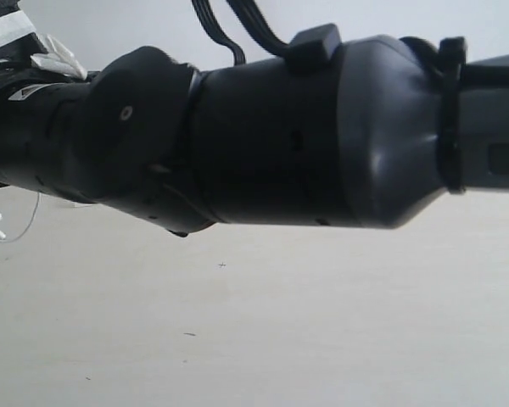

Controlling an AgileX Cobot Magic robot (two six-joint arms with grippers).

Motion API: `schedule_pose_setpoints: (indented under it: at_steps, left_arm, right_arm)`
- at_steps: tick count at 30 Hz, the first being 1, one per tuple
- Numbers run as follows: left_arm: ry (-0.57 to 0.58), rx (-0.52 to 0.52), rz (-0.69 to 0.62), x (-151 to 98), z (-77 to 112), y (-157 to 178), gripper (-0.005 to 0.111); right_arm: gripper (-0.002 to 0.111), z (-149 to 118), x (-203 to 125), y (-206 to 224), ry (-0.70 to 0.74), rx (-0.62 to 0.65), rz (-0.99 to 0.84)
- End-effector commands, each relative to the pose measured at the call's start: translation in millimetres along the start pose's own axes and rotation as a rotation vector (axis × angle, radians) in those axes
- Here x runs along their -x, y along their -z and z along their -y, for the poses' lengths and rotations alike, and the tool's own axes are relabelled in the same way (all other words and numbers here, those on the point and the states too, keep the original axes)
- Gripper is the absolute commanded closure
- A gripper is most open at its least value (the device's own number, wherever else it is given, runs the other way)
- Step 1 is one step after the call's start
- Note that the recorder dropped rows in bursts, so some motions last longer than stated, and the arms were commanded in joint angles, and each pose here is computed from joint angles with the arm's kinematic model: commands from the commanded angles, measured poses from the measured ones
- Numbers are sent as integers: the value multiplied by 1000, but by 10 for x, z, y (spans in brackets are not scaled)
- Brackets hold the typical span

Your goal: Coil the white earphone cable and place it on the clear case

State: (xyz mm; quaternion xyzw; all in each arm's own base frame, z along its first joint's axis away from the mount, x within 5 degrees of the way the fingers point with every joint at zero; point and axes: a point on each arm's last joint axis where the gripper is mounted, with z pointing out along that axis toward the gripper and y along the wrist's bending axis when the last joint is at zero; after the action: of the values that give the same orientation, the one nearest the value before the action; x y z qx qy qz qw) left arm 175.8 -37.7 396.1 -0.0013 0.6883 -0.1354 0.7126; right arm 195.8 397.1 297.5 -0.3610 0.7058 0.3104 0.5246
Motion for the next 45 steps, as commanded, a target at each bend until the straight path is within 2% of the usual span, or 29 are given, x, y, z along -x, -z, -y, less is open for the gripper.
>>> schedule_pose_setpoints:
  at_steps: [1, 7, 15, 23, 27, 29, 33, 36, 45]
  left_arm:
    - [0, 21, 13, 18, -18, 8, 107]
    - [0, 21, 13, 18, -18, 8, 107]
    - [6, 21, 13, 18, -18, 8, 107]
    - [16, 17, 11, 17, -14, 8, 107]
    - [20, 10, 8, 14, -7, 8, 107]
    - [20, 10, 8, 14, -7, 8, 107]
    - [20, 10, 8, 14, -7, 8, 107]
    - [24, 7, 7, 13, -5, 8, 107]
    - [36, 7, 8, 13, -5, 8, 107]
  right_arm:
    - [46, -9, 19, 2, -9, 1, 6]
    - [49, -9, 19, 2, -54, 1, 6]
    - [69, 11, 35, 3, -55, -19, 23]
    - [62, 18, 41, 3, -55, -27, 30]
    - [63, 19, 41, 3, -55, -28, 31]
    - [68, 19, 41, 3, -55, -28, 31]
    - [93, 19, 41, 3, -55, -28, 31]
    - [106, 19, 42, 3, -48, -28, 32]
    - [108, 19, 42, 3, -46, -28, 32]
